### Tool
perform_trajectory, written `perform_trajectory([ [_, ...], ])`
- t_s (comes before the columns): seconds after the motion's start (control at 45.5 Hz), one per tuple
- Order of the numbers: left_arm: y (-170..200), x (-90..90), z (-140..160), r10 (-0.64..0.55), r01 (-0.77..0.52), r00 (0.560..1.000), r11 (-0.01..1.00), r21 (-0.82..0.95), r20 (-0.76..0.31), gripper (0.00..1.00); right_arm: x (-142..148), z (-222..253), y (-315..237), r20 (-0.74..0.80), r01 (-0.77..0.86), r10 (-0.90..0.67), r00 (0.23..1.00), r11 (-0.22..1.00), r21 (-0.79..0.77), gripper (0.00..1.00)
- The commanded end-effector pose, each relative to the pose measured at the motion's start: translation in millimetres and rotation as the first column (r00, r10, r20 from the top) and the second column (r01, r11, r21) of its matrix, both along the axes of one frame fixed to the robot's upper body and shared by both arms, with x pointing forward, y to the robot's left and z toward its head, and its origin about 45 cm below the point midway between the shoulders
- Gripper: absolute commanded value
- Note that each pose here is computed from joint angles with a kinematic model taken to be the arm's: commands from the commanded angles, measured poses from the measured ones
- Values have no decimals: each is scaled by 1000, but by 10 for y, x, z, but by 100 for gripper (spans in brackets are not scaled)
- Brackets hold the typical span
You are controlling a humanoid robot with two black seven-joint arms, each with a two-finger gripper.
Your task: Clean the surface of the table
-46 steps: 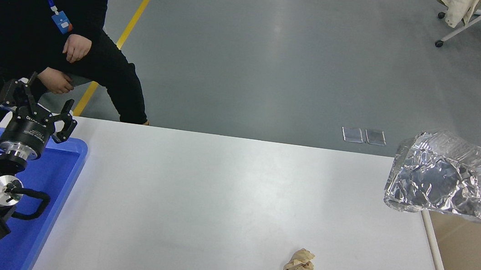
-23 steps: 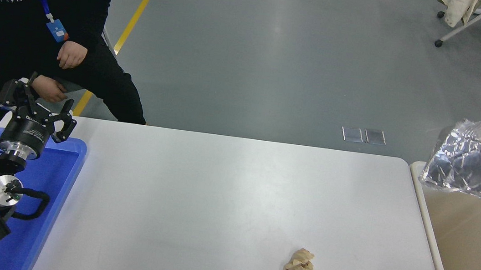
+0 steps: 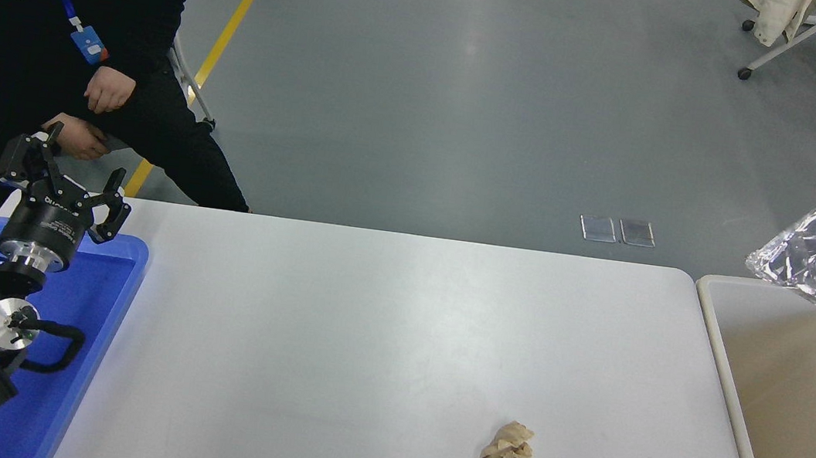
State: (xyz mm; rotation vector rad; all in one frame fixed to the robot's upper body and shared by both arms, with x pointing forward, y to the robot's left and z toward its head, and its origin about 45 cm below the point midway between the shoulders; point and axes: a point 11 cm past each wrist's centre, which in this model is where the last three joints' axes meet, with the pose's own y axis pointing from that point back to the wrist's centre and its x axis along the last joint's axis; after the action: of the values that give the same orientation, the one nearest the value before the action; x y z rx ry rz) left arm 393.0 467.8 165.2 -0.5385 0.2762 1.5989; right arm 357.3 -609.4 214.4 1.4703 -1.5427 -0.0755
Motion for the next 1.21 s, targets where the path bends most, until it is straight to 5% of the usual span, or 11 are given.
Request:
perform_trajectory([
  [0.0, 1, 0, 0, 0, 0, 1000, 1000, 0, 0, 100, -432, -804, 39, 44, 222, -221, 974, 975, -7, 0],
  [0.308, 3, -5, -6, 1, -1, 1000, 1000, 0, -1, 100, -917, -1344, 96, 20, 335, -334, 942, 941, -48, 0],
  [1.187, 4, -5, -5, 2, -2, 1000, 1000, -1, -1, 100, -855, -1419, 221, 92, 419, -413, 906, 907, -51, 0],
])
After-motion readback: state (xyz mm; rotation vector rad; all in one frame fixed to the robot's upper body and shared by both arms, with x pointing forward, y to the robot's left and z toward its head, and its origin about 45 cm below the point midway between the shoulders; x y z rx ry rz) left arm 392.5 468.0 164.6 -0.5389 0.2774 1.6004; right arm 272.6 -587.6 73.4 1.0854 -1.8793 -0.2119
